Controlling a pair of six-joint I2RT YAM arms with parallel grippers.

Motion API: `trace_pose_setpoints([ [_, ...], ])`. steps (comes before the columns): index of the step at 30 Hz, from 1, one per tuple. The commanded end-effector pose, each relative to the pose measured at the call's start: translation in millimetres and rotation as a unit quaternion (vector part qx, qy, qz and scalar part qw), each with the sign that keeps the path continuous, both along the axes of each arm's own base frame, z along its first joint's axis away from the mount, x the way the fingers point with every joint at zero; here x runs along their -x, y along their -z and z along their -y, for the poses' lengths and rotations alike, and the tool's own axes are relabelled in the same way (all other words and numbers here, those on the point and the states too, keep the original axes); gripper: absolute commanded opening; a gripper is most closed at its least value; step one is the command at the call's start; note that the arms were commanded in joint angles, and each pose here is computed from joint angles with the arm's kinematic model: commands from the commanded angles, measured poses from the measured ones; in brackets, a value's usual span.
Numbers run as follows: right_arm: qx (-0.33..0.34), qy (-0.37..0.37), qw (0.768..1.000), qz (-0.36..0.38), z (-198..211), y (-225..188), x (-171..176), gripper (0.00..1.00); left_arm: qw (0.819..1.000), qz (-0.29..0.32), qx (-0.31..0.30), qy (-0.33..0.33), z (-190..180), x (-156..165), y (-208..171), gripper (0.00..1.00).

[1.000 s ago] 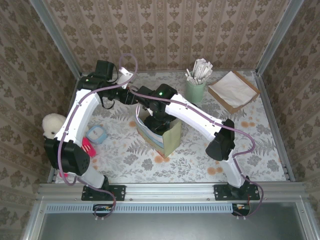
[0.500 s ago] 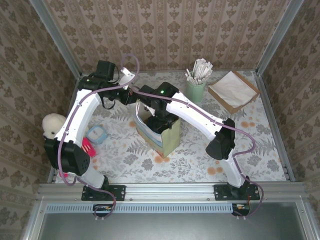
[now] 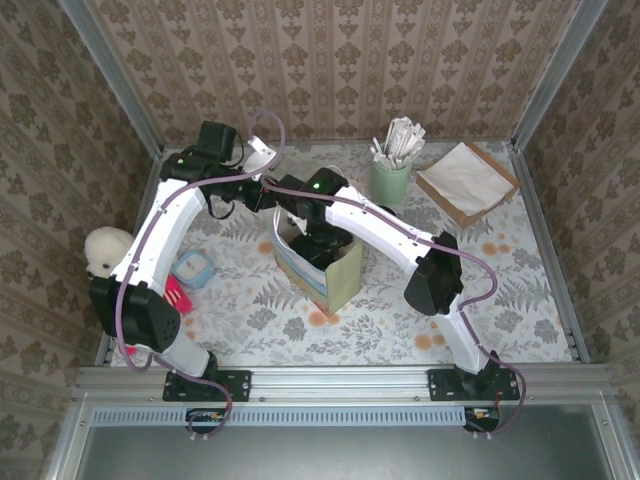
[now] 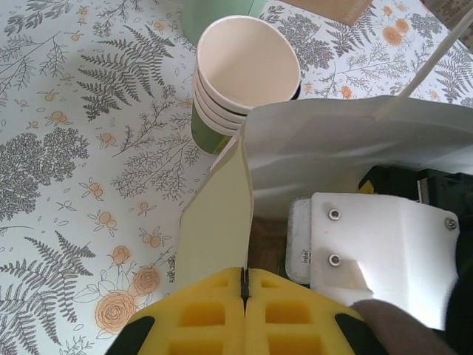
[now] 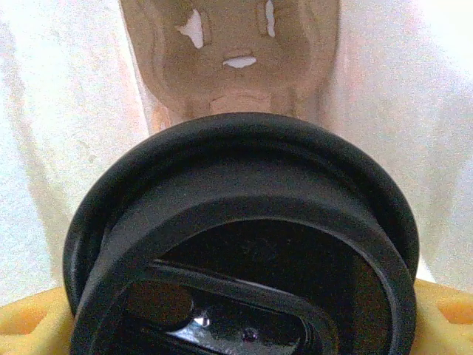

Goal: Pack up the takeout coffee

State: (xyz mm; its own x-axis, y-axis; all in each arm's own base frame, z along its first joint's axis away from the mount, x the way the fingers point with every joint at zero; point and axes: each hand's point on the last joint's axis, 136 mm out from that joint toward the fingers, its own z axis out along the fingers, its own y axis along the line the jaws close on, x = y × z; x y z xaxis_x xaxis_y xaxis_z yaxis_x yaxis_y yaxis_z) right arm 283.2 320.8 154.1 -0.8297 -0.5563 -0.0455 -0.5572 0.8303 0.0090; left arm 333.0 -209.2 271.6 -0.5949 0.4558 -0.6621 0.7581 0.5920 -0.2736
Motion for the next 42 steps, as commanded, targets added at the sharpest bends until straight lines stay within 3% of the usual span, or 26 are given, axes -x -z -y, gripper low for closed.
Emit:
trace_pose_setpoints([
  [1,0.01,-0.018,1.0,0.013,6.7,4.9,-2.1,0.58,1.0,0.007,-0.003,0.005,-1.8,-0.6,-3.5,0.0],
  [19,0.039,-0.016,0.999,-0.009,47.8,-14.9,34.9,0.57,0.995,0.077,-0.004,-0.055,-27.8,-16.0,-22.1,0.0],
  [35,-0.007,-0.022,0.999,0.026,7.2,-22.0,17.5,0.57,0.995,0.073,0.001,-0.067,-10.6,-12.4,-22.1,0.0],
  [42,0.007,-0.019,1.0,0.019,16.1,-29.0,23.6,0.56,0.991,0.091,-0.02,-0.095,-17.1,-15.7,-28.2,0.0],
])
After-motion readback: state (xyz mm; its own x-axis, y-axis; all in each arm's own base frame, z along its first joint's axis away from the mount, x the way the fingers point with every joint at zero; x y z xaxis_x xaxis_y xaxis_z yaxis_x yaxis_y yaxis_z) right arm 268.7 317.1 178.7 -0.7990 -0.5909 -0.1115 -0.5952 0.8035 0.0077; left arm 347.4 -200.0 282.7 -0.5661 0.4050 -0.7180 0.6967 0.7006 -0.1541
